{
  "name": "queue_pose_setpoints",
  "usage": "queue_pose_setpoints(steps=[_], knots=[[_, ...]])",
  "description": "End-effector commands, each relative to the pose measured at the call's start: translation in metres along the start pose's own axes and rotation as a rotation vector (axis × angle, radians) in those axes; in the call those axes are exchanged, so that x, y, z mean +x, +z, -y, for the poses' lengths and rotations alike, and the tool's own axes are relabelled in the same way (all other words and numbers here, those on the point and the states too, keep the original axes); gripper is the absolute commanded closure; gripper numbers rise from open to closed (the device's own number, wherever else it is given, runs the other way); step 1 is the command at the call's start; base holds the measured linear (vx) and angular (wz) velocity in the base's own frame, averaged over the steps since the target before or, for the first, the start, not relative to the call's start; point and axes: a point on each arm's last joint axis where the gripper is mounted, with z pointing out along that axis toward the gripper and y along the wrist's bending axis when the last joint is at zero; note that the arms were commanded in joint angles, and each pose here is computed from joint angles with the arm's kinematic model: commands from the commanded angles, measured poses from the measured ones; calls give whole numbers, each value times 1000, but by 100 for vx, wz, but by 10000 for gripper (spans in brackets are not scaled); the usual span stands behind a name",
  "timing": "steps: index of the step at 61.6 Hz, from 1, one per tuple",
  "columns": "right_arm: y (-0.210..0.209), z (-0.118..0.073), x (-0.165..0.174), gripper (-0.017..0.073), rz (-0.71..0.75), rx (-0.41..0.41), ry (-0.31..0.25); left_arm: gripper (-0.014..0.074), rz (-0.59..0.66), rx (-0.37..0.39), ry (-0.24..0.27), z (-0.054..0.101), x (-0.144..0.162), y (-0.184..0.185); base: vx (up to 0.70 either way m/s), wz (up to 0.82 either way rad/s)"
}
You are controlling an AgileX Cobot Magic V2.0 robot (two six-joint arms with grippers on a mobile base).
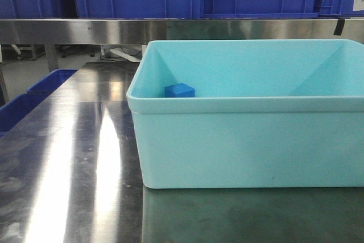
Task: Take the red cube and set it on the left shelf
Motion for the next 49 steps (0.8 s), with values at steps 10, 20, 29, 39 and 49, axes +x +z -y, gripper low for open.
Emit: queue_pose_setpoints(steps=[10, 20, 29, 39, 49], knots=[[-3, 0, -17, 503, 131, 1, -8, 488, 69, -4, -5, 0, -1, 0, 0, 0], [-3, 0, -17, 503, 131, 1, -8, 488, 69, -4, -5, 0, -1, 0, 0, 0], [-3, 0, -17, 503, 131, 1, -8, 488, 69, -4, -5, 0, -1, 0, 0, 0], [-3, 0, -17, 503, 131, 1, -8, 488, 69, -4, -5, 0, -1, 0, 0, 0], [-3, 0, -17, 503, 131, 1, -8, 488, 69, -4, -5, 0, -1, 0, 0, 0]])
